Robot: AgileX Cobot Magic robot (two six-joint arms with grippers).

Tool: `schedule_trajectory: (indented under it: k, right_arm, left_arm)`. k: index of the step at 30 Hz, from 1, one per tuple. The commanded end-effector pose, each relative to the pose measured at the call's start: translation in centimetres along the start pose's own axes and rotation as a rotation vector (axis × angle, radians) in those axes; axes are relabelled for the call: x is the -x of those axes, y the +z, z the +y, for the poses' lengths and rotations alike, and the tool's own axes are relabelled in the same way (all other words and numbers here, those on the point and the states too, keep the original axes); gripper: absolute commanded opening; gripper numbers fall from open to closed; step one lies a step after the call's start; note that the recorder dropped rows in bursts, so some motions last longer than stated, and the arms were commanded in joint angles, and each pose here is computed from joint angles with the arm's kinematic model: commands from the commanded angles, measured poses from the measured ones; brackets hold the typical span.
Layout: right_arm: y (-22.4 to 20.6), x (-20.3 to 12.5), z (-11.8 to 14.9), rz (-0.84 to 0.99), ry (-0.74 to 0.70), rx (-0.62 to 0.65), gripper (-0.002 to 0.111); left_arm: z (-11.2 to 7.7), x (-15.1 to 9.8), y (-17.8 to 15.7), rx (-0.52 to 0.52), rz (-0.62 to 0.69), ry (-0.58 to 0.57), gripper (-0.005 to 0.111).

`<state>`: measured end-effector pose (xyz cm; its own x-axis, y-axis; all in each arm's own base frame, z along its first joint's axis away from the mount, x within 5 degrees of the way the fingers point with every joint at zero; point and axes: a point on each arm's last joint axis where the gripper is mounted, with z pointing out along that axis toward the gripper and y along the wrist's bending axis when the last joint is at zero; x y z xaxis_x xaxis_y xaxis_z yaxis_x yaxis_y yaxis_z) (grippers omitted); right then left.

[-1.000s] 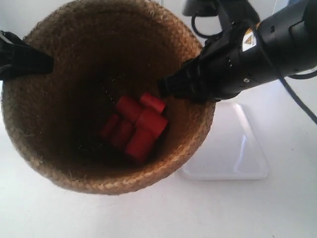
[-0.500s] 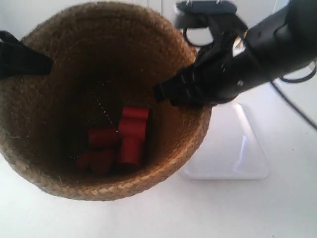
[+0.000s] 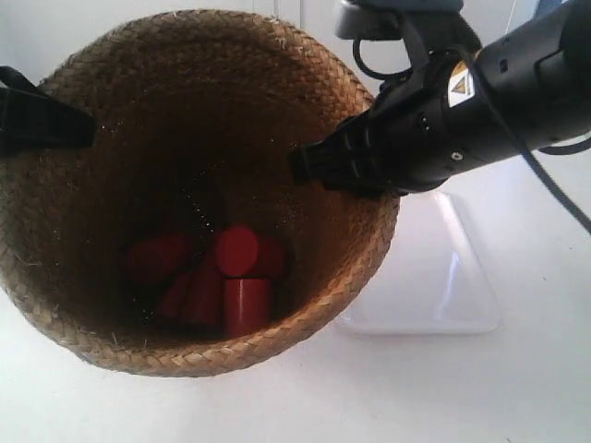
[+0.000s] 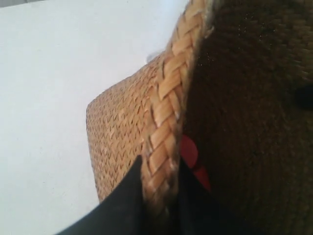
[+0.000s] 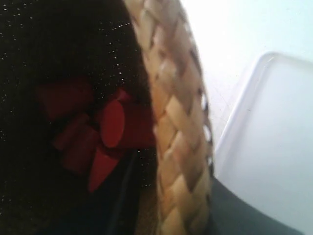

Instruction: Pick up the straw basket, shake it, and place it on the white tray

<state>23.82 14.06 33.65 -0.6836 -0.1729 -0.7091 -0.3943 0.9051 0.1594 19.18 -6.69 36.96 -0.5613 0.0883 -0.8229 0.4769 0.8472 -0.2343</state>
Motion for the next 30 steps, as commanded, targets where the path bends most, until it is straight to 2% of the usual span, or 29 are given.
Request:
schedule_trajectory:
  k: [1, 10, 13, 14, 15, 16, 17, 19, 20, 23, 25, 30]
  right_arm:
    - [-0.7, 0.5, 0.0, -0.034, -0.028, 0.0, 0.0]
    - [-0.2, 0.9, 0.0, -0.011, -0.058, -0.017, 0.0]
    - [-5.7, 2.8, 1.3, -0.087, -0.104, 0.046, 0.0]
    - [-8.4, 3.2, 2.0, -0.174, -0.095, 0.097, 0.0]
    - [-9.3, 3.2, 2.2, -0.24, -0.108, 0.108, 0.0]
    - [-8.3, 2.7, 1.9, -0.294, -0.138, 0.077, 0.0]
    - [-5.9, 1.9, 1.3, -0.269, -0.139, 0.041, 0.0]
    - [-1.2, 0.0, -0.4, -0.054, -0.048, -0.039, 0.0]
    - [-0.6, -0.4, -0.7, 0.019, -0.014, -0.045, 0.0]
    - [-1.2, -0.2, 0.6, -0.024, -0.047, 0.043, 0.0]
    - [-2.4, 0.4, 0.7, -0.106, -0.045, 0.053, 0.0]
    - [-2.6, 0.1, 0.6, -0.084, -0.059, 0.042, 0.0]
  left_arm:
    - [-0.6, 0.8, -0.7, -0.028, -0.074, -0.012, 0.0]
    - [-0.8, 1.1, -0.9, -0.037, -0.075, -0.008, 0.0]
    - [-3.6, 3.6, -5.7, -0.102, -0.169, 0.078, 0.0]
    - [-4.5, 4.0, -7.4, -0.114, -0.208, 0.111, 0.0]
    - [-4.7, 3.9, -7.9, -0.107, -0.232, 0.135, 0.0]
    - [-3.7, 3.1, -6.7, -0.06, -0.213, 0.148, 0.0]
    - [-2.5, 2.0, -4.8, -0.018, -0.156, 0.111, 0.0]
    - [-0.4, -0.2, -1.6, 0.026, 0.011, -0.022, 0.0]
    - [-0.3, -0.6, -1.4, 0.022, 0.041, -0.032, 0.0]
    - [-0.9, 0.0, -1.9, -0.023, -0.034, 0.018, 0.0]
    - [-0.9, 0.6, -2.5, 0.005, -0.103, 0.019, 0.0]
    - [-0.9, 0.6, -2.6, 0.004, -0.103, 0.018, 0.0]
